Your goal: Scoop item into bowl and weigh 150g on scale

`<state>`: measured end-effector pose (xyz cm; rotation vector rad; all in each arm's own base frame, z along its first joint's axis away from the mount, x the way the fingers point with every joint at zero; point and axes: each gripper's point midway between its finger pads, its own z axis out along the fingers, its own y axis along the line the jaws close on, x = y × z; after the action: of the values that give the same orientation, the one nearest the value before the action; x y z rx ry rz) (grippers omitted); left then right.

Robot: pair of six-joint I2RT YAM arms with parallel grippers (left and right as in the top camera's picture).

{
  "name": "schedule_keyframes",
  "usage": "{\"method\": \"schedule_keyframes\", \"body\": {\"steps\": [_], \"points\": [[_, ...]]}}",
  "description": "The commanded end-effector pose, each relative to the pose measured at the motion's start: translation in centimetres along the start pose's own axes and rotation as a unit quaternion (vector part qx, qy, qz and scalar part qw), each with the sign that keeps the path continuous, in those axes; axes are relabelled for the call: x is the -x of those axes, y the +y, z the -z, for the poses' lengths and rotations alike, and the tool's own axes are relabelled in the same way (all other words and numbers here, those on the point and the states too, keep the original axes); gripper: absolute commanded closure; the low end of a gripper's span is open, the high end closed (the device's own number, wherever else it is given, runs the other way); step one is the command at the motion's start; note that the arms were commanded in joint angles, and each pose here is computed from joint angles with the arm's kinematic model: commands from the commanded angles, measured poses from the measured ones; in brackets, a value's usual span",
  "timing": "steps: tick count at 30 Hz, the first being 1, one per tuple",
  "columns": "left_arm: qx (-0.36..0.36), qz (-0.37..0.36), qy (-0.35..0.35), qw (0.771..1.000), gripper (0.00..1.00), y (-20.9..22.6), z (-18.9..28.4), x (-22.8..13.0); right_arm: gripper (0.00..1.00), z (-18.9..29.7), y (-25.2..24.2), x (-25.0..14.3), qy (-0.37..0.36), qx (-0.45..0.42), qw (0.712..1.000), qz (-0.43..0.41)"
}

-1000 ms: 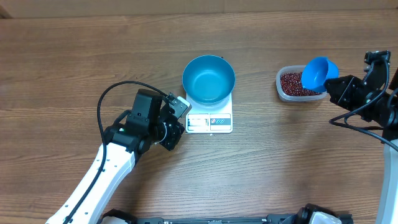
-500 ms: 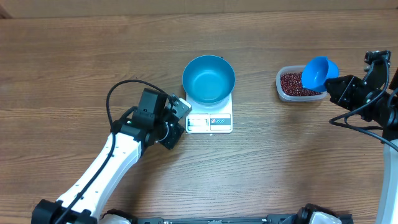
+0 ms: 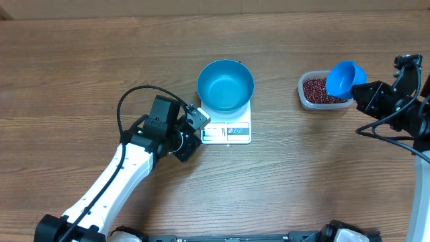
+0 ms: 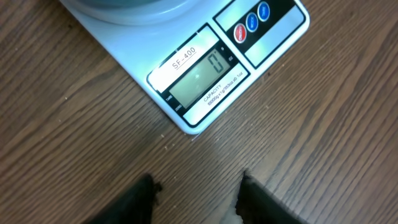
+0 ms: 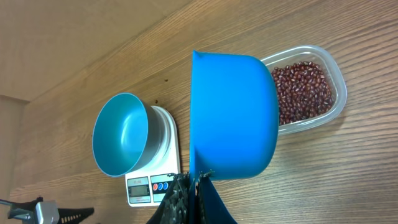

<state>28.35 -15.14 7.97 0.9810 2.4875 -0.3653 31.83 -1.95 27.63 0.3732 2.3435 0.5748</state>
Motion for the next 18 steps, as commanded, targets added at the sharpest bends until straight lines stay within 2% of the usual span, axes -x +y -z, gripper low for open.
{"method": "schedule_keyframes", "body": {"steps": [1, 2, 18], "points": [[-0.01, -0.006, 0.002, 1.0, 0.23, -0.46, -0.26, -0.16, 0.96, 0.06, -0.16, 0.22, -0.005, -0.004, 1.0, 0.002], [-0.01, -0.006, 0.002, 1.0, 0.01, -0.46, -0.26, -0.17, 0.96, 0.06, -0.16, 0.22, -0.005, -0.004, 1.0, 0.002], [-0.004, -0.009, -0.008, 1.0, 0.01, -0.22, -0.26, 0.34, 0.96, 0.06, -0.13, 0.4, -0.009, -0.003, 1.0, 0.004]]}}
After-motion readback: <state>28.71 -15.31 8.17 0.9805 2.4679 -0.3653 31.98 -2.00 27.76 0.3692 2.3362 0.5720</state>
